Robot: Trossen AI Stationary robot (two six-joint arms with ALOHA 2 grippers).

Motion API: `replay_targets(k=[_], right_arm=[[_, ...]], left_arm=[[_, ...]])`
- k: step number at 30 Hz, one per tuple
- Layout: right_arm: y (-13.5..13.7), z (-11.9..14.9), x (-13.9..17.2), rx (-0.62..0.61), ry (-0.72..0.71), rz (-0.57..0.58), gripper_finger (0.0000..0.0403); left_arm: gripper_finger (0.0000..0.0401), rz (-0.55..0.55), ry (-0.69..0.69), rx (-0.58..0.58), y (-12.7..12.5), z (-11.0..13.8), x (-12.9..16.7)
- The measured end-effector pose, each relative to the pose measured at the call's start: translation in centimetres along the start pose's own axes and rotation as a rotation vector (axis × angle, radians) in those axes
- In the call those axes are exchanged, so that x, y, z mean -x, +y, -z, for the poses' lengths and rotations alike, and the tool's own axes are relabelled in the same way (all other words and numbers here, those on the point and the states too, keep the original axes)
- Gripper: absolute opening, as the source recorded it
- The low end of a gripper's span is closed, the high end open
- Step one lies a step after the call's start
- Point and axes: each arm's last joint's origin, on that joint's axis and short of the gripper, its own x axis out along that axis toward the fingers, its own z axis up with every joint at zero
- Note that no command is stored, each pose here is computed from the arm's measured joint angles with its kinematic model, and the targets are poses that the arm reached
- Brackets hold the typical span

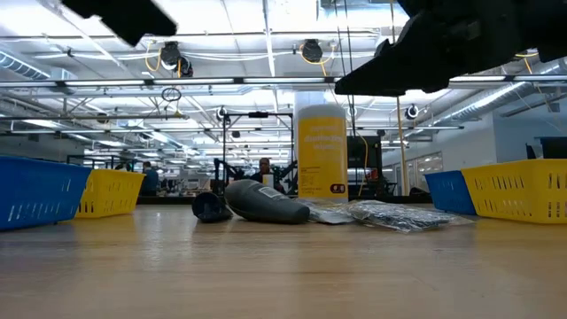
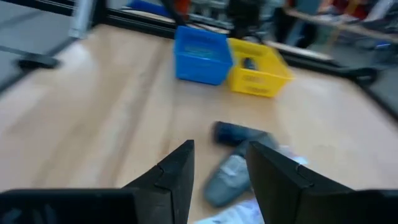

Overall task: Pick & Place Travel size toiletries
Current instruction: Put the white toothpaste into the right yellow bin

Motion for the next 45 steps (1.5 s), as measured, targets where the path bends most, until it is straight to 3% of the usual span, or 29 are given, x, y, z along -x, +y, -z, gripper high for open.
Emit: replay_targets(k=[4,10,21,28,32,37,45], right_arm=[[-0.2,0.1,-0.3,-0.062,0.001,-0.103,0.0137],[-0.4,1.6,-1.6,-0.091,0.048,-0.007,0.0156],[-1.7,2.2,-5.3,-0.181,0.266,0.112,0.0248],[-2.3,2.5,-7.9,-0.212,0.381,0.178,0.0256],[-2.5,3.4,-8.6,-0.188,0.408,0.248,0.0246],[-2.6,4.6,-8.9,-0.211,0.457,0.268,0.0236],[-3.1,5.2,-8.6,-0.245,0.539,0.255,0.0224]], left_arm=[[0.0023,-0.004,-0.052,-0.078,-1.0,0.0,-2.3],[0.001,-0.039,-0.006,-0.13,-1.8,1.9,-6.4],[0.002,-0.184,0.147,0.01,-1.3,6.3,-11.3],[0.0002,-0.223,0.138,0.007,-1.4,6.9,-11.9],[0.0013,-0.222,0.13,0.009,-1.4,6.8,-11.9],[0.0023,-0.222,0.129,0.01,-1.4,6.8,-11.9],[0.0002,-0.222,0.129,0.009,-1.4,6.7,-11.9]])
